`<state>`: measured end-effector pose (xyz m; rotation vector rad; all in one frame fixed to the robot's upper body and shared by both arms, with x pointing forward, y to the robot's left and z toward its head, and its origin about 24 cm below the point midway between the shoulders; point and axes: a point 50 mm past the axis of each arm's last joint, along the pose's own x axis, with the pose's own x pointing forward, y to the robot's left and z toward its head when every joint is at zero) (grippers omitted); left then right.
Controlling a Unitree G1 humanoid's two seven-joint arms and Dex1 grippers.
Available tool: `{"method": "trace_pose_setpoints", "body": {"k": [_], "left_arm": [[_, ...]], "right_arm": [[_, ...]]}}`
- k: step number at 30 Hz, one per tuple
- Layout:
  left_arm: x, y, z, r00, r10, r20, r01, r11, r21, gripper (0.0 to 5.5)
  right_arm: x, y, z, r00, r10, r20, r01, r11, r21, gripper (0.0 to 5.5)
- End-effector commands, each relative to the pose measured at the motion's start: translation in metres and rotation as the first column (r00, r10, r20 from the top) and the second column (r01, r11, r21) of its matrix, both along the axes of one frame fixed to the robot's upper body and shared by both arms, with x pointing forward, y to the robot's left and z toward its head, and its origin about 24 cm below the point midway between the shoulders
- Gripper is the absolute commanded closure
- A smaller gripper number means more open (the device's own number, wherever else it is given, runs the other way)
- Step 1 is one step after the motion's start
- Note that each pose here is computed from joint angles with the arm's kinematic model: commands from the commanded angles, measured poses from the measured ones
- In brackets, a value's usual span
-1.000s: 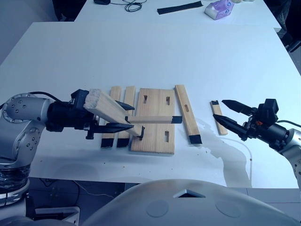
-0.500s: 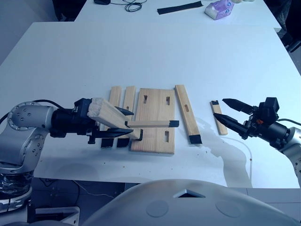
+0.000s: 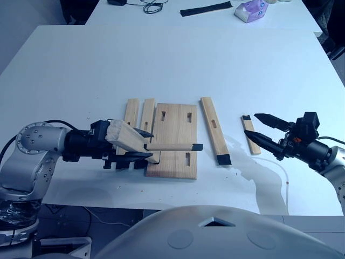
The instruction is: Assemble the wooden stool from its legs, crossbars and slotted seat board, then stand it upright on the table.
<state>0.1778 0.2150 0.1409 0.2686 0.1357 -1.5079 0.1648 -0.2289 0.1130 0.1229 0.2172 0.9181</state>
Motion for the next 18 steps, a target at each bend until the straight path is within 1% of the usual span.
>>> {"method": "trace_pose_setpoints", "body": {"k": [1, 10, 15, 18], "left_arm": [[-0.006, -0.002, -0.014, 1.000, 0.011, -0.021, -0.010, 1.000, 0.030, 3.42], [-0.008, -0.007, -0.033, 1.000, 0.027, -0.010, -0.026, 0.998, 0.058, 3.42], [-0.007, -0.009, -0.040, 1.000, 0.019, -0.003, -0.019, 0.992, 0.128, 3.42], [-0.003, -0.009, -0.040, 0.999, 0.031, -0.029, -0.026, 0.987, 0.158, 3.42]], "right_arm": [[0.001, 0.001, 0.004, 1.000, 0.016, 0.001, -0.016, 1.000, -0.007, 1.89], [0.002, 0.001, 0.006, 0.999, 0.035, -0.007, -0.035, 0.999, -0.008, 1.89], [0.001, 0.002, 0.006, 0.999, 0.037, -0.015, -0.037, 0.999, -0.006, 1.89], [0.000, 0.003, 0.005, 0.999, 0.034, -0.019, -0.034, 0.999, -0.004, 1.89]]}}
